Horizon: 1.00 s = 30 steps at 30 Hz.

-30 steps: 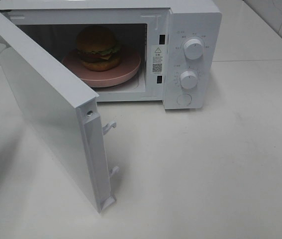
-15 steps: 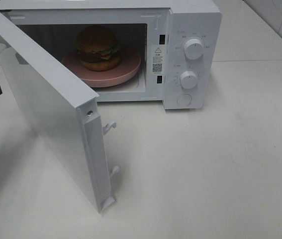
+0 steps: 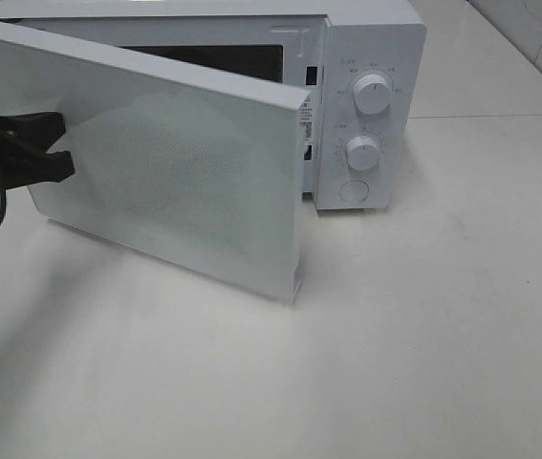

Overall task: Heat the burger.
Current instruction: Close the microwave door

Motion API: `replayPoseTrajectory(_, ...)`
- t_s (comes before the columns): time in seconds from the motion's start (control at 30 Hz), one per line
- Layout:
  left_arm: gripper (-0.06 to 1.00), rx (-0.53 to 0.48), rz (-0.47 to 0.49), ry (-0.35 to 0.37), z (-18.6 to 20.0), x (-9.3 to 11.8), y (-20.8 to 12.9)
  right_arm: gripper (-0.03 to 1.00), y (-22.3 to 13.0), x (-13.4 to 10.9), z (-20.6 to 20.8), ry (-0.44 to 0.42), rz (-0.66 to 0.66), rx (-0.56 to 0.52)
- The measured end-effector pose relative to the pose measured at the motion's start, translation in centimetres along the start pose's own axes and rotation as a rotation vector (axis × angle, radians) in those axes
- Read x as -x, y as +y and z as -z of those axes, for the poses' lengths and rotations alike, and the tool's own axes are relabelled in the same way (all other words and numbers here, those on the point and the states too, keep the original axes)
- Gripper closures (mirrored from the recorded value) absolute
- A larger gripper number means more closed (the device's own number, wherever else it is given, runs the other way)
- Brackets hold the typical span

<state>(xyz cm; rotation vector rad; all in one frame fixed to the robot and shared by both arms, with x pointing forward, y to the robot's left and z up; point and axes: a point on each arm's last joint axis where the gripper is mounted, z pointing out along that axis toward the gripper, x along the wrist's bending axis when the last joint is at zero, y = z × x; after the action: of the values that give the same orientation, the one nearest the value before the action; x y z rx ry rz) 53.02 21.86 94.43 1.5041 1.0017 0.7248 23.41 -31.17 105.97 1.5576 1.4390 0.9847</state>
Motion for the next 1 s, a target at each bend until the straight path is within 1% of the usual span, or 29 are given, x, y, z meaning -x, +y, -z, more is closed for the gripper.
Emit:
replayPoseTrajectory(0.03, 0.94, 0.0, 0.0, 0.0, 0.0, 0.0, 0.0, 0.33, 0.0, 0.0, 0.0, 0.0, 0.0, 0.0)
replayPoseTrajectory(0.1, 0.94, -0.005, -0.02, -0.023, -0.8, 0.6, 0.2, 0.33, 0.0, 0.0, 0.0, 0.0, 0.0, 0.0)
replayPoseTrajectory(0.3, 0.94, 0.005, -0.024, -0.04, -2.1, 1.3, 0.5, 0.33, 0.0, 0.0, 0.0, 0.0, 0.0, 0.0)
replayPoseTrajectory(0.47, 0.94, -0.021, -0.035, -0.068, -3.9, 2.6, 0.5, 0.33, 0.0, 0.0, 0.0, 0.0, 0.0, 0.0)
replayPoseTrajectory(0.67, 0.94, -0.003, -0.032, -0.092, -5.4, 3.6, 0.7, 0.33, 0.0, 0.0, 0.0, 0.0, 0.0, 0.0)
replayPoseTrajectory(0.77, 0.94, -0.006, -0.038, -0.113, -6.1, 4.2, 0.6, 0.33, 0.0, 0.0, 0.0, 0.0, 0.0, 0.0)
replayPoseTrajectory(0.83, 0.94, -0.018, -0.051, -0.138, -6.8, 5.0, 0.4, 0.33, 0.0, 0.0, 0.0, 0.0, 0.0, 0.0)
replayPoseTrajectory(0.87, 0.94, -0.018, -0.051, -0.138, -6.8, 5.0, 0.4, 0.33, 0.0, 0.0, 0.0, 0.0, 0.0, 0.0)
replayPoseTrajectory(0.9, 0.94, -0.031, -0.062, -0.153, -7.4, 5.6, 0.4, 0.33, 0.0, 0.0, 0.0, 0.0, 0.0, 0.0)
replayPoseTrajectory(1.0, 0.94, -0.042, -0.083, -0.178, -8.0, 6.3, 0.4, 0.33, 0.0, 0.0, 0.0, 0.0, 0.0, 0.0)
